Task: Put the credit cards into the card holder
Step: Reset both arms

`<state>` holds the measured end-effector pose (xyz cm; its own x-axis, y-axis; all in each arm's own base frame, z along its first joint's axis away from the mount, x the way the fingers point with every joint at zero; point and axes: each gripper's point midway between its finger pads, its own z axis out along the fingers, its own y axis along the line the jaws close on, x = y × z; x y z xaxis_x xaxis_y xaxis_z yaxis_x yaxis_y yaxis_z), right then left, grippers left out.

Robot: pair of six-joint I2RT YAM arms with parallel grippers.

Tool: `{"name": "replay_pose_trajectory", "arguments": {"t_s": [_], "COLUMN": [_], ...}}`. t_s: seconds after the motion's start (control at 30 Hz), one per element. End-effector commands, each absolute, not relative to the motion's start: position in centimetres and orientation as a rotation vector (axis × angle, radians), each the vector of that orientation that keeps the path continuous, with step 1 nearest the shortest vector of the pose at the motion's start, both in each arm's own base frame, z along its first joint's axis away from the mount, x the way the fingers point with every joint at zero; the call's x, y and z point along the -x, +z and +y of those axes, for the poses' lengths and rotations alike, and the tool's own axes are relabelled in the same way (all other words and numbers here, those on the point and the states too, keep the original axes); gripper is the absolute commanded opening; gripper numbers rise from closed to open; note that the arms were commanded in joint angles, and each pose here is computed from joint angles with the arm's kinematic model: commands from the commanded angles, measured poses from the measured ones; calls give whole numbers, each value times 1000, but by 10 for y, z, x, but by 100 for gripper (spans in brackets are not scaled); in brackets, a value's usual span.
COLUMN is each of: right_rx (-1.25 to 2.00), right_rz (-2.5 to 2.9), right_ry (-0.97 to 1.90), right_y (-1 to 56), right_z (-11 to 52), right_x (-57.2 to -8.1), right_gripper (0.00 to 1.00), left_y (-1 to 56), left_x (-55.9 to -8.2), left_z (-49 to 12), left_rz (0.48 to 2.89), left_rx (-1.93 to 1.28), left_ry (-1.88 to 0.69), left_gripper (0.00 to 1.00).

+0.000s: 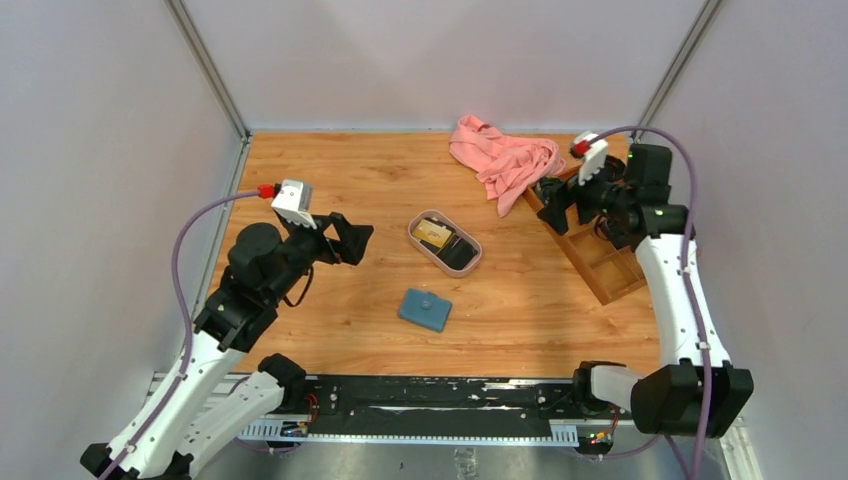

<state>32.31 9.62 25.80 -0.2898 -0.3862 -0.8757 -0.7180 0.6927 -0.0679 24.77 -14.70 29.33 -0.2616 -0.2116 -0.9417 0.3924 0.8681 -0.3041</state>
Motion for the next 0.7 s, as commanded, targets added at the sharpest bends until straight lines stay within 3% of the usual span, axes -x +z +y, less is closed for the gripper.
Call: {"name": "replay_pose_trajectory", "arguments": {"t_s": [0.0,0.13,0.3,0.67], "right_rx": [623,573,474,513], "right_rz": [1886,1857,1857,1816], "right_ry": [523,493,520,705], "right_y": [299,317,336,341], "right_z": [75,63,63,86], "right_x": [-315,-309,-305,-289], "right_gripper": [99,93,100,100], "left_y": [314,349,370,383], "left_x": [-236,-222,-209,-194], "left_z": [-138,-150,-162,-169], "left_rz": [1774,1730,1703,1716], "left_rx": [-210,-242,-229,-194], "left_ry": [-530,-645,-781,-899], "left_gripper": [100,100,100,100]}}
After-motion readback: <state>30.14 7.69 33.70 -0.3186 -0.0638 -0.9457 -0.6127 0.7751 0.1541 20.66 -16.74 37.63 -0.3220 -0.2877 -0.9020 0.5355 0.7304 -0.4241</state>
